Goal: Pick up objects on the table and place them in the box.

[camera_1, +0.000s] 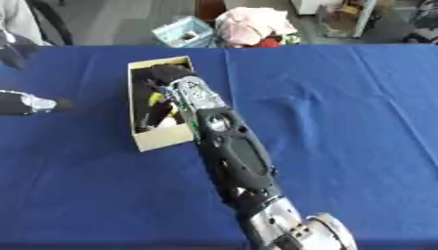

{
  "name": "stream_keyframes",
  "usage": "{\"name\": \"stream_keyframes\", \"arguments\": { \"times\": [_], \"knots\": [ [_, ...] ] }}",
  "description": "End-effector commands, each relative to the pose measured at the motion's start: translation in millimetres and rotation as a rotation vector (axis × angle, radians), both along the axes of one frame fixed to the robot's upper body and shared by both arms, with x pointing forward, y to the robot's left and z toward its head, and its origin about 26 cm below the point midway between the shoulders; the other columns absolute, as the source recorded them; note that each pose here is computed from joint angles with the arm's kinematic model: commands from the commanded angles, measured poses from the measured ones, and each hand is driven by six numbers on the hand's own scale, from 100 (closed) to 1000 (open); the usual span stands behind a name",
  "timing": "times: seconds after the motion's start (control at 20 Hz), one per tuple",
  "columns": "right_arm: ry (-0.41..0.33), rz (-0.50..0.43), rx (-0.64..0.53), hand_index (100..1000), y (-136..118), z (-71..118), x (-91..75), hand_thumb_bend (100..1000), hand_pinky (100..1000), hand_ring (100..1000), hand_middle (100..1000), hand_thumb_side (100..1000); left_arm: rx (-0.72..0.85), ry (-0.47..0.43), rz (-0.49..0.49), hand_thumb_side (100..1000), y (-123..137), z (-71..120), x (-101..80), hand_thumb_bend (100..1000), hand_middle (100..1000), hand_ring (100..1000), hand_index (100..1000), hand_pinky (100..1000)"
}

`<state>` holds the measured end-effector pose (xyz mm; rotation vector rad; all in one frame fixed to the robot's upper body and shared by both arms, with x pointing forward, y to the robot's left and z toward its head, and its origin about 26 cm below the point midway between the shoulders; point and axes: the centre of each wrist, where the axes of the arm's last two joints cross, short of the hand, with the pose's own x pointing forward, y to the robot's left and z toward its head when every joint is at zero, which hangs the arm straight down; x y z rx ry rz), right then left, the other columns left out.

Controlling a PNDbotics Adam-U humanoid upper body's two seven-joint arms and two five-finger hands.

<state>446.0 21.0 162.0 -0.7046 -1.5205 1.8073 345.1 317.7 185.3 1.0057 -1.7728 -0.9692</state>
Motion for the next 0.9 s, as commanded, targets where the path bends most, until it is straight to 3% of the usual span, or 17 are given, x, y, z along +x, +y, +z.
{"name": "stream_keyframes", "arguments": {
  "times": [0.05, 0.5, 0.9],
  "knots": [
    [-0.09, -0.003, 0.046, 877, -12, 33.5, 7.5, 530, 775, 728, 757, 501, 0.008, -0.028, 0.005, 458, 4, 9.8, -0.9, 1000, 529, 478, 693, 554],
    [-0.231, -0.026, 0.207, 849, -72, 77.8, 26.4, 499, 752, 682, 707, 475, 0.003, -0.029, 0.02, 459, 8, 6.8, -3.1, 1000, 527, 475, 692, 552],
    [-0.32, -0.099, 0.363, 838, -147, 91.4, 30.0, 471, 739, 659, 681, 457, 0.0, -0.028, 0.035, 459, 13, 2.7, -6.9, 1000, 526, 475, 692, 553]
  ]
}}
